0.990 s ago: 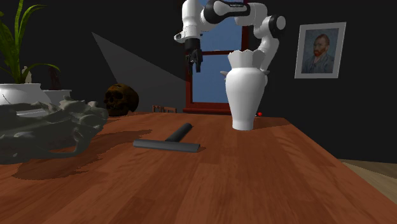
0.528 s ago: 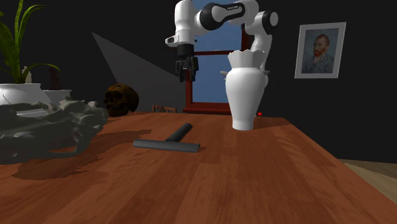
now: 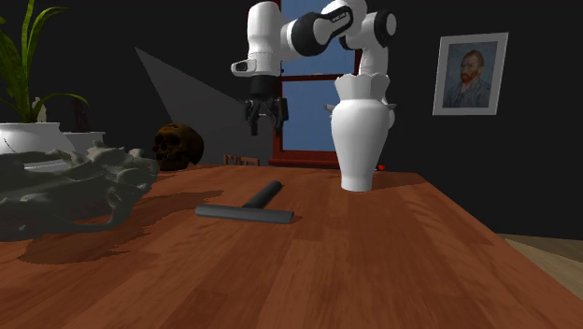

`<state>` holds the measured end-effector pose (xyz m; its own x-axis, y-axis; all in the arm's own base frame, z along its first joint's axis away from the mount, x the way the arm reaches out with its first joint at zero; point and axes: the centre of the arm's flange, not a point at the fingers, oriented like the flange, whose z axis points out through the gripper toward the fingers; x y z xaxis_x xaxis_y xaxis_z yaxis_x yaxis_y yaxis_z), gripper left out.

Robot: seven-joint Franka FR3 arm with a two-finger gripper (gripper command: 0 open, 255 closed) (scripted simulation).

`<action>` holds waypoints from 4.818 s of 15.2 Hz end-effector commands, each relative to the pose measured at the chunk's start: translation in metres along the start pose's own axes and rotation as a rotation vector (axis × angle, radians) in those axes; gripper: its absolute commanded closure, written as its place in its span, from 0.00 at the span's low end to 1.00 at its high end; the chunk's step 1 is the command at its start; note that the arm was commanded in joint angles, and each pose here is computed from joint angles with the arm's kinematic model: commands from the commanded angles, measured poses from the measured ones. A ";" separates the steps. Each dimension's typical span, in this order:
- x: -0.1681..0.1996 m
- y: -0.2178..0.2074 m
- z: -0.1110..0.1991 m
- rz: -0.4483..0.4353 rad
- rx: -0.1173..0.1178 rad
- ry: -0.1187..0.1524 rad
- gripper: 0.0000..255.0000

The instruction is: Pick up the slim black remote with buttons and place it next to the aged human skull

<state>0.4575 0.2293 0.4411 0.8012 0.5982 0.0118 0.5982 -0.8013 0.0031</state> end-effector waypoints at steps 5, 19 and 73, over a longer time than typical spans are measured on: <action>0.053 -0.048 0.041 -0.178 -0.033 0.007 0.00; 0.107 -0.111 0.119 -0.385 -0.073 0.014 0.00; 0.109 -0.110 -0.057 -0.385 -0.073 0.014 1.00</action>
<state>0.4777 0.3826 0.4933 0.5177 0.8555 0.0099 0.8523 -0.5167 0.0812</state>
